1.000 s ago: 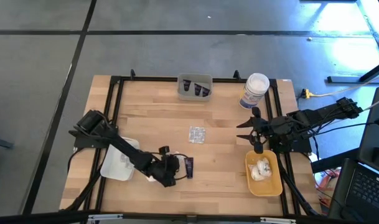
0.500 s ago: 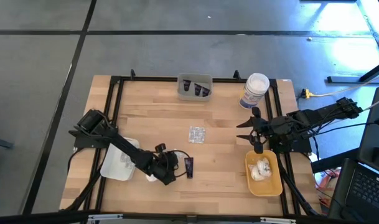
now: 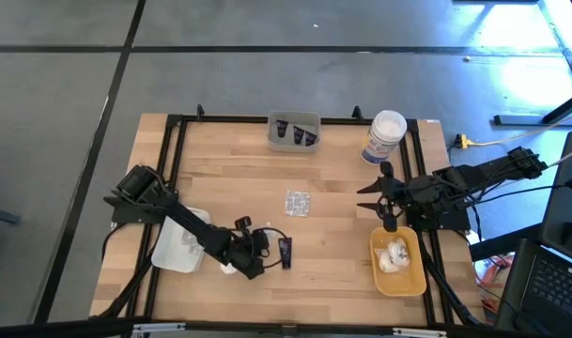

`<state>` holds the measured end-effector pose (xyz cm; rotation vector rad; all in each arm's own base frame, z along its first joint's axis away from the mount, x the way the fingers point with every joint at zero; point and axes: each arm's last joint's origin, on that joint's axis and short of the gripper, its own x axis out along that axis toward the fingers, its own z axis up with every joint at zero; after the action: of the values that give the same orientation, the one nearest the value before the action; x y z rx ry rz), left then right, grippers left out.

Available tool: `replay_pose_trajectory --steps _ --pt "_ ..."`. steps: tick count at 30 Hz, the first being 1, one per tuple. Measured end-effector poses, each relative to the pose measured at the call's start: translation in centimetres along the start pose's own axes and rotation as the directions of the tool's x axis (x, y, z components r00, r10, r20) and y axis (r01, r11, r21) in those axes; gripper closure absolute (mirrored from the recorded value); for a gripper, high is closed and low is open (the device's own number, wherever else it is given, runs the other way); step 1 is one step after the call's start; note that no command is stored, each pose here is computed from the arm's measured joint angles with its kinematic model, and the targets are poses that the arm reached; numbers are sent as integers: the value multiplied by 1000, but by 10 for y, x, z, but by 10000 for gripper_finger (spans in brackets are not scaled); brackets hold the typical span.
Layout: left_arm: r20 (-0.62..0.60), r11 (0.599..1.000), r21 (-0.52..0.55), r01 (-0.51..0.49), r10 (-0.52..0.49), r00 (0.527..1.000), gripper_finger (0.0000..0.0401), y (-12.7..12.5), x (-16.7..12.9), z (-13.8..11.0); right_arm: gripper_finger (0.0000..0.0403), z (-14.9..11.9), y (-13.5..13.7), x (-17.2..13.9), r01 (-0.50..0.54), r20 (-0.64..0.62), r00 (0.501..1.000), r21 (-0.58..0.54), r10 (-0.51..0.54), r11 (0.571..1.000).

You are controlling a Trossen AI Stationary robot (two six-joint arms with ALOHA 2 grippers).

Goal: Pick & Place Travel size toiletries
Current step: Put the bandage into the white bin

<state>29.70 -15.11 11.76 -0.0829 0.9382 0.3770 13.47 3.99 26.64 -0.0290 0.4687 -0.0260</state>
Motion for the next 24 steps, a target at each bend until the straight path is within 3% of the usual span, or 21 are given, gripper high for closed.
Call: replay_pose_trajectory --steps 24 --pt "-1 1000 10 7 -7 1000 399 -2 -2 -3 276 1 0 0 -1 4 1000 1 1 1000"
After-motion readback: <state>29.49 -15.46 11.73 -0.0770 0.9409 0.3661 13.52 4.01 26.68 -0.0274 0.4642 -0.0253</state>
